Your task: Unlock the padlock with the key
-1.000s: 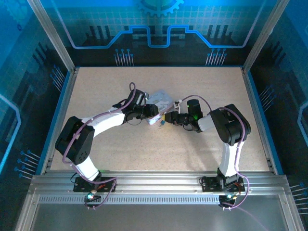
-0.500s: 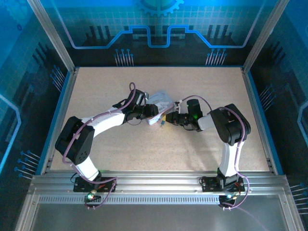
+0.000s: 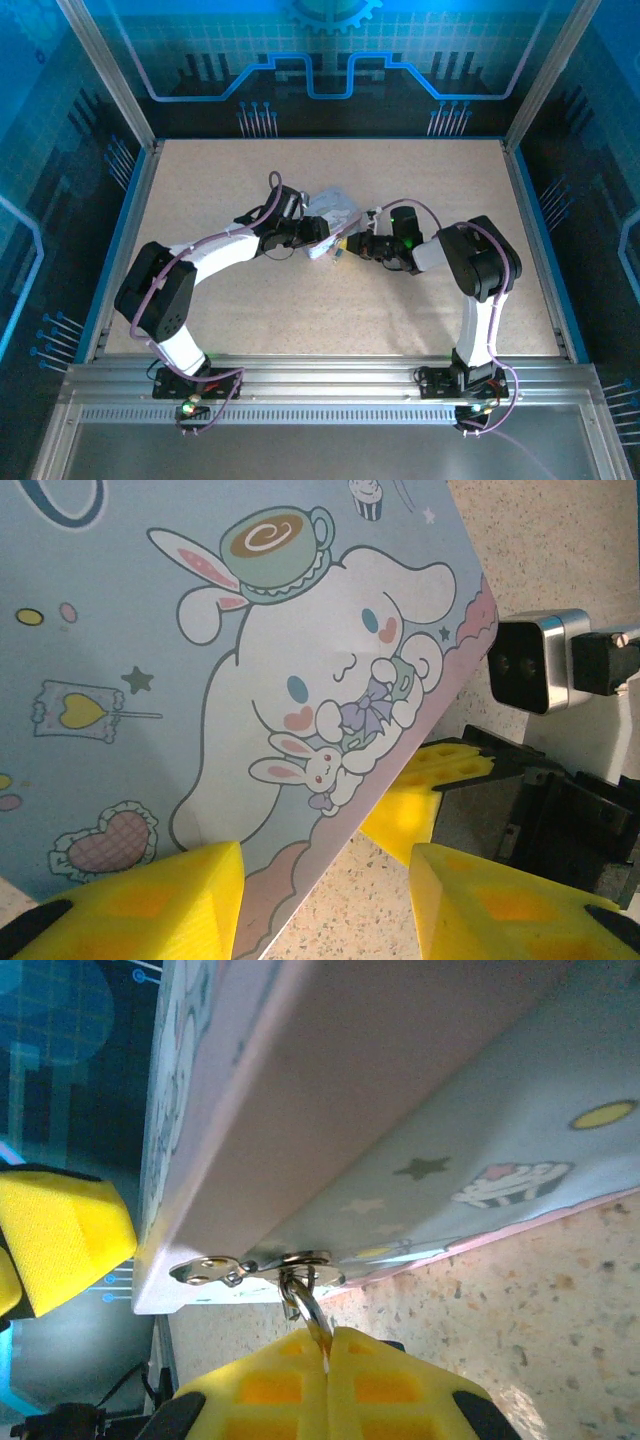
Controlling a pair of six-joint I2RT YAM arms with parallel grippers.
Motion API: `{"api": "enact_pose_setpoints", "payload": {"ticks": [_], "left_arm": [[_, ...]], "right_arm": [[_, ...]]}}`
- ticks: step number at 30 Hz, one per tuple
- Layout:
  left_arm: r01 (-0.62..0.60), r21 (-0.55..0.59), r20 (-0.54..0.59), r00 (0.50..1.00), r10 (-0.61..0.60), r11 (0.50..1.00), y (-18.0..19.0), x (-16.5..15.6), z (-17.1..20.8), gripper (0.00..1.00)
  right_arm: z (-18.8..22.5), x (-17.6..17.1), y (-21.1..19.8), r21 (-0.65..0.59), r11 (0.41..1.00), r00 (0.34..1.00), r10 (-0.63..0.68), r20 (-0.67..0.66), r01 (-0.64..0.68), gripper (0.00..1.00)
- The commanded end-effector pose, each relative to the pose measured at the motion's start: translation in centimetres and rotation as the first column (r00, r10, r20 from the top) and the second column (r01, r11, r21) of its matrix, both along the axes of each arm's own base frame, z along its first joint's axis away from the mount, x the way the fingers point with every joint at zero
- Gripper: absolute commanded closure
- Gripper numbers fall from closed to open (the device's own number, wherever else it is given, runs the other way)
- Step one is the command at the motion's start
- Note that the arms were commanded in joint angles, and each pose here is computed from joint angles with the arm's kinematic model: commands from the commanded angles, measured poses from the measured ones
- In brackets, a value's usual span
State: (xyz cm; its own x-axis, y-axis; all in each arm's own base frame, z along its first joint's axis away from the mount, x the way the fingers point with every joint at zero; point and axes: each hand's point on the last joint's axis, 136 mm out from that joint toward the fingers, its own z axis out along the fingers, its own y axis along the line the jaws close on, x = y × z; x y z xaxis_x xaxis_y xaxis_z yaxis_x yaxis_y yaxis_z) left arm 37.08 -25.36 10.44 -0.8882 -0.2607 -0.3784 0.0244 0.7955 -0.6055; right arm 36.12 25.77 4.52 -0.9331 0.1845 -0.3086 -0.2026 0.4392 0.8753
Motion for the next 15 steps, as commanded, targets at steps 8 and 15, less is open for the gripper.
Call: {"api": "enact_pose_setpoints", "payload": {"ticks": [8, 15], "left_arm": [[0.0, 0.03, -0.062, 0.998, 0.002, 1.0, 0.5, -1.6, -2.0, 0.51], [-0.004, 0.031, -0.064, 0.998, 0.006, 1.0, 0.7, -1.9, -2.1, 0.51]], "right_arm": [[1.8, 1.8, -0.9, 0.05, 0.995, 0.996, -0.086, 0.037, 0.084, 0.94], [1.9, 2.3, -1.2, 0.054, 0.991, 0.992, -0.123, 0.038, 0.121, 0.94]]}}
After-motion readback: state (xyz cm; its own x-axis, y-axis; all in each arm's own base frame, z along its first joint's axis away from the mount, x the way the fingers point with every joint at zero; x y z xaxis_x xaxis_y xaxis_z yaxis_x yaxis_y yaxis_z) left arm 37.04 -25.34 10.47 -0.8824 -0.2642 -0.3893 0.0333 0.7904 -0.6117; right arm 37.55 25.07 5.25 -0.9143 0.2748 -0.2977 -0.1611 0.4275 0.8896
